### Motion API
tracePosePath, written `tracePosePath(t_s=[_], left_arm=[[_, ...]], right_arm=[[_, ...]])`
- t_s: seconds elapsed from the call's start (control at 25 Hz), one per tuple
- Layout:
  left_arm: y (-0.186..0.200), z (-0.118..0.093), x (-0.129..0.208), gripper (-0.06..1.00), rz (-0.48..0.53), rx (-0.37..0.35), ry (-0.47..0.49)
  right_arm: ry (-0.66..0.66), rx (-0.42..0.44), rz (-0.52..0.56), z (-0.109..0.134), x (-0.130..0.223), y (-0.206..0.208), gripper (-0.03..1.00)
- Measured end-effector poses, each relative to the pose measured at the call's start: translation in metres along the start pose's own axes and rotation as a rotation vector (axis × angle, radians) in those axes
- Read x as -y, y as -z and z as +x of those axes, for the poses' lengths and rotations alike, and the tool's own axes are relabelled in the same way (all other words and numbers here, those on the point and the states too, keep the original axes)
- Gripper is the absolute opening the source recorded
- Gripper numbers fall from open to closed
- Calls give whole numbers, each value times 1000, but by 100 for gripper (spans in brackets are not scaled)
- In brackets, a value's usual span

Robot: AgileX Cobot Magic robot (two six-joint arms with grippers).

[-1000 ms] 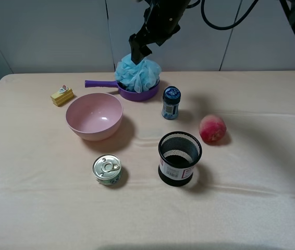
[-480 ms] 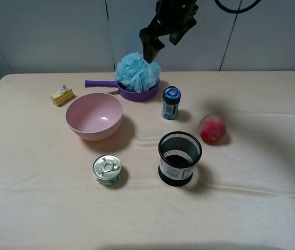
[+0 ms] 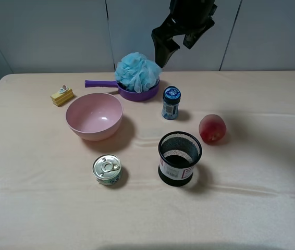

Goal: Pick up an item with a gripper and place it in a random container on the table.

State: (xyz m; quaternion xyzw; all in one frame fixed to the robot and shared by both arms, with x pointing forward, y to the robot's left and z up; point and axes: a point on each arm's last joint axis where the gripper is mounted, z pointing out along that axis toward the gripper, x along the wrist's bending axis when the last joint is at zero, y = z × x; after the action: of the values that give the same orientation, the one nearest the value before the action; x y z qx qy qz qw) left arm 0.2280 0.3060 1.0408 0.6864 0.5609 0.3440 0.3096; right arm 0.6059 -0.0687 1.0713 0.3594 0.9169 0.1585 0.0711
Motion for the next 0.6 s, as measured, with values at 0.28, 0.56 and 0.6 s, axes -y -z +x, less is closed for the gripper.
tracePosePath(t_s=[0.28, 0.56, 0.6], left_arm=[[0, 0, 0, 92, 0, 0, 0], [0, 0, 0, 92, 0, 0, 0], [0, 0, 0, 92, 0, 0, 0]], right_arm=[[-45, 20, 4, 13, 42, 36, 69], [-104, 92, -53, 24, 96, 70, 69], [-116, 107, -53, 26, 104, 73, 69]])
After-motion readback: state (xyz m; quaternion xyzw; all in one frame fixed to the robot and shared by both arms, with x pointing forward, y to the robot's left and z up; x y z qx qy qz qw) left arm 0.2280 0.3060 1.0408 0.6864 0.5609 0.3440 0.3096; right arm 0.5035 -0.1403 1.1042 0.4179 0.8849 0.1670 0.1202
